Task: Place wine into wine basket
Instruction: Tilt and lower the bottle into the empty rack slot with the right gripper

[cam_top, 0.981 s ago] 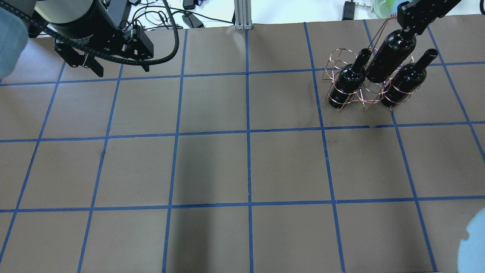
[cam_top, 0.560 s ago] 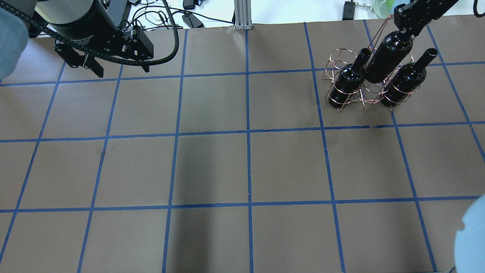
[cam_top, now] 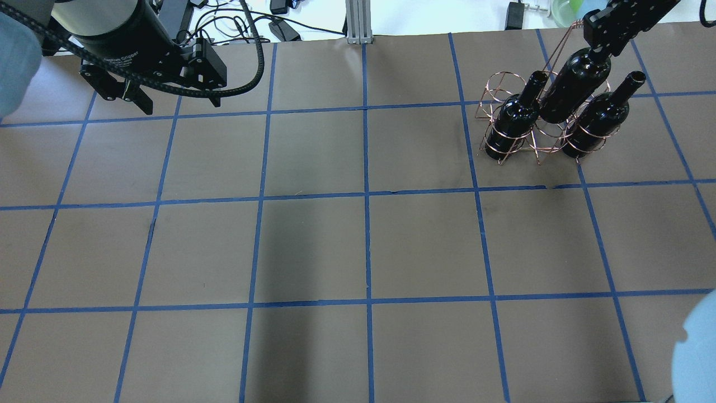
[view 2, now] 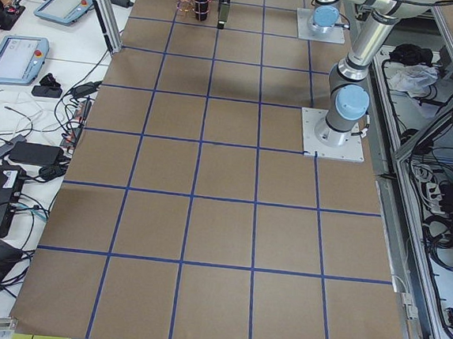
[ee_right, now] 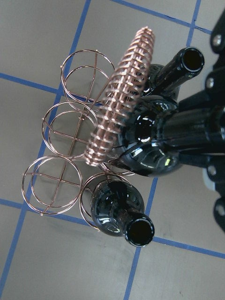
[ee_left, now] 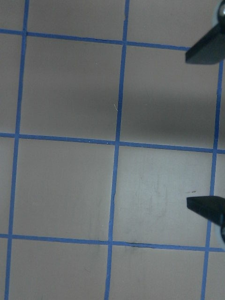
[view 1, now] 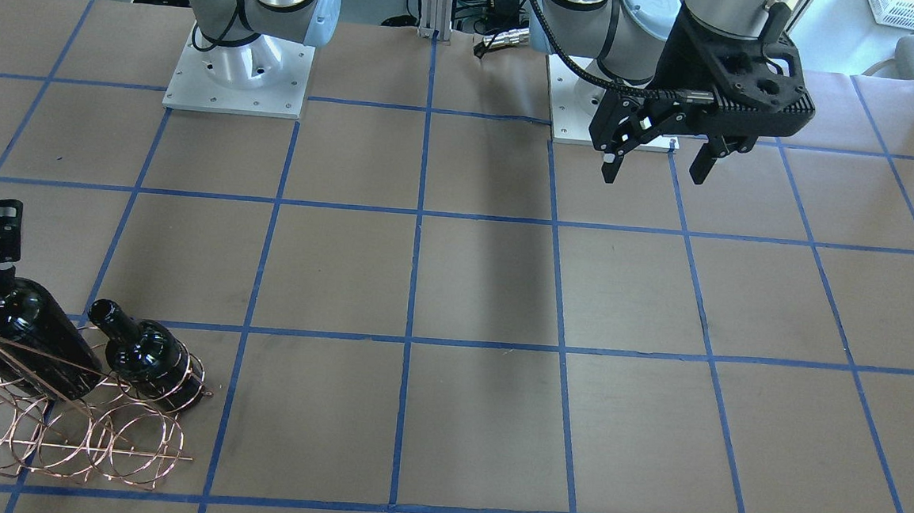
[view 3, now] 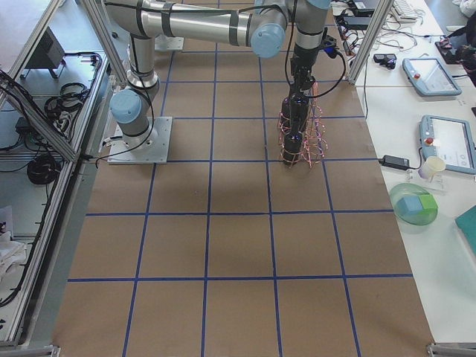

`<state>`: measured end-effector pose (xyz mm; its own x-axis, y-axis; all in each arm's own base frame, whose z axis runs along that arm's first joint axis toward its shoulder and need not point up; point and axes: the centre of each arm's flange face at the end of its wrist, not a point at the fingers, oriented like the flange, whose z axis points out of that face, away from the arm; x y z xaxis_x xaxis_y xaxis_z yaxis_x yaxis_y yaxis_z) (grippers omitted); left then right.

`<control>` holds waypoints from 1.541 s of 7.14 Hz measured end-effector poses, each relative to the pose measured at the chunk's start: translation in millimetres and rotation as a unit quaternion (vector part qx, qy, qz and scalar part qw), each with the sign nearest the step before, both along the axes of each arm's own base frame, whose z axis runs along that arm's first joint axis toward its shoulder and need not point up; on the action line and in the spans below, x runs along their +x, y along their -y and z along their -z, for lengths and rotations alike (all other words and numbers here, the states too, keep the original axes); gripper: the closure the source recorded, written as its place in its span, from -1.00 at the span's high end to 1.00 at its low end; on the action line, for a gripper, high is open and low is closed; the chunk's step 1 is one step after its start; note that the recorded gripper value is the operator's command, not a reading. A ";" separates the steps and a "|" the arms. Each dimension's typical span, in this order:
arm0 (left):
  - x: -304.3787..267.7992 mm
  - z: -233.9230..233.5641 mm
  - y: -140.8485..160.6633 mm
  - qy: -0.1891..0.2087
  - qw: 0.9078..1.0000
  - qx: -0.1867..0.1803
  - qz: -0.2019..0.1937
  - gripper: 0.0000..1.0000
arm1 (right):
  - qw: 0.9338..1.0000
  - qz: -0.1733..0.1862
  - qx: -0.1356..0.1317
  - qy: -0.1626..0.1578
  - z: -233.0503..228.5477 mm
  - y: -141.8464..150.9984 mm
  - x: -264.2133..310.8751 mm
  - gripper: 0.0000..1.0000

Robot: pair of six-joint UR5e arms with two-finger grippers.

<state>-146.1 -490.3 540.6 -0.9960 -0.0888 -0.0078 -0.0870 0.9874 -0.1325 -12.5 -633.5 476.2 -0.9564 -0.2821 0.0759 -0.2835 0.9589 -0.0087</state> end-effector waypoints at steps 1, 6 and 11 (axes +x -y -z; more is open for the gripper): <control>-0.1 0.1 0.0 0.000 1.000 0.000 0.000 1.00 | 1.000 0.000 0.004 0.000 -0.7 -2.3 0.4 -1.00; -0.6 0.4 -1.7 0.000 1.000 0.001 0.001 1.00 | 1.000 -0.003 0.026 0.000 12.8 0.8 1.4 -1.00; -0.7 1.0 -2.4 0.000 1.000 0.001 0.001 1.00 | 0.999 -0.017 0.036 -0.011 22.9 5.8 9.7 -1.00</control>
<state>-146.7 -487.9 539.6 -0.9962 -0.0871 -0.0081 -0.0853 0.9879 -0.1298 -2.8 -639.3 453.3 -0.9448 -0.3191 0.0746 -0.3146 0.9469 0.0660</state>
